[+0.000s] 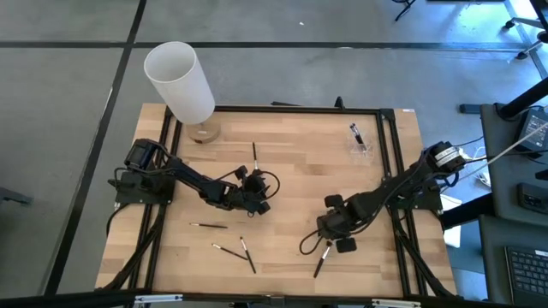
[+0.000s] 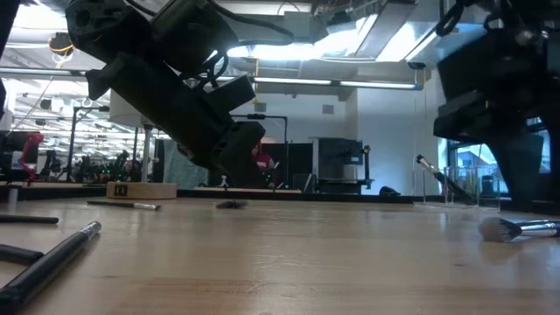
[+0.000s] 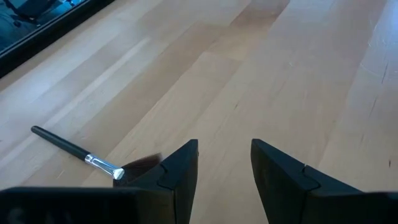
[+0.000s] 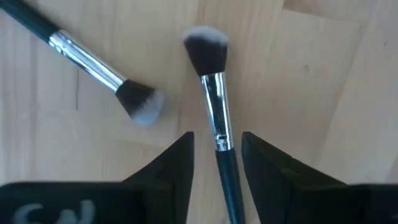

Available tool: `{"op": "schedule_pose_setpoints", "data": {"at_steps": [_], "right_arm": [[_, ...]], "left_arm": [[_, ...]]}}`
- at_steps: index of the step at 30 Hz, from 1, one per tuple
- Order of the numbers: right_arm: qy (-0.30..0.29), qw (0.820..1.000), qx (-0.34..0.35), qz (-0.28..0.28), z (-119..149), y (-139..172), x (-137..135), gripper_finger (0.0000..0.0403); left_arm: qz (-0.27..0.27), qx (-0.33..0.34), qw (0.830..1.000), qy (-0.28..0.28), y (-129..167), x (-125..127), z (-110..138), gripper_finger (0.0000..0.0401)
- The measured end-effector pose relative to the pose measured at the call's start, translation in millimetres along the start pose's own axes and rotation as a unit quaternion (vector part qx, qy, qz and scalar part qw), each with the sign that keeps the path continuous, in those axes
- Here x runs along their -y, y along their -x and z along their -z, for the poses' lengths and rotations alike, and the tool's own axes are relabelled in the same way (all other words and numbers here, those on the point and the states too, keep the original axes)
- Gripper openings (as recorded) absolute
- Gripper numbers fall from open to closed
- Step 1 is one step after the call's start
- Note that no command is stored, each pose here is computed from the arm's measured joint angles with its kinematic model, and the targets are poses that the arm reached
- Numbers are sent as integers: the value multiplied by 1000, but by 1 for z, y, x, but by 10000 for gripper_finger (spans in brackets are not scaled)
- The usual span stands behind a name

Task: Sort items
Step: Put the powder brush into the bottom section of the transparent organizer

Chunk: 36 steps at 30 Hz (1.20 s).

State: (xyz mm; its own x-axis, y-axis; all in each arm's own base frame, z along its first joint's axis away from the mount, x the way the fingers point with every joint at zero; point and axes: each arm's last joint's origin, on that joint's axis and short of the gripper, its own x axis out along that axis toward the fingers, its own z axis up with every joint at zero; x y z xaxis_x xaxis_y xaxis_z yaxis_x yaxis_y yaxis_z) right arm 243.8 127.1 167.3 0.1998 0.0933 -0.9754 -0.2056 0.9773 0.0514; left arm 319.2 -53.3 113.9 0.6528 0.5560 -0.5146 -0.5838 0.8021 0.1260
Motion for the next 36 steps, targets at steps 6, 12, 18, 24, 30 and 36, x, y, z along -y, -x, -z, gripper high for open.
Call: {"op": "schedule_pose_setpoints", "data": {"at_steps": [6, 12, 18, 24, 30, 36], "right_arm": [[1, 1000, -20, 18, 0, -14, 0, 182], [6, 998, -60, 14, 0, -34, 0, 170], [-4, 997, -71, 12, 1, -38, 0, 84], [-68, 995, -76, 9, 0, -38, 5, 42], [-137, 990, -30, 23, -3, -17, 18, 43], [-192, 970, 76, 128, 5, 42, 39, 53]], "left_arm": [[0, 0, 1000, 0, 0, 0, 0, 143], [0, 0, 1000, 0, 0, 0, 0, 143], [0, 0, 1000, 0, 0, 0, 0, 143], [0, 0, 1000, 0, 0, 0, 0, 143], [0, 0, 1000, 0, 0, 0, 0, 143], [0, 0, 1000, 0, 0, 0, 0, 143]]}}
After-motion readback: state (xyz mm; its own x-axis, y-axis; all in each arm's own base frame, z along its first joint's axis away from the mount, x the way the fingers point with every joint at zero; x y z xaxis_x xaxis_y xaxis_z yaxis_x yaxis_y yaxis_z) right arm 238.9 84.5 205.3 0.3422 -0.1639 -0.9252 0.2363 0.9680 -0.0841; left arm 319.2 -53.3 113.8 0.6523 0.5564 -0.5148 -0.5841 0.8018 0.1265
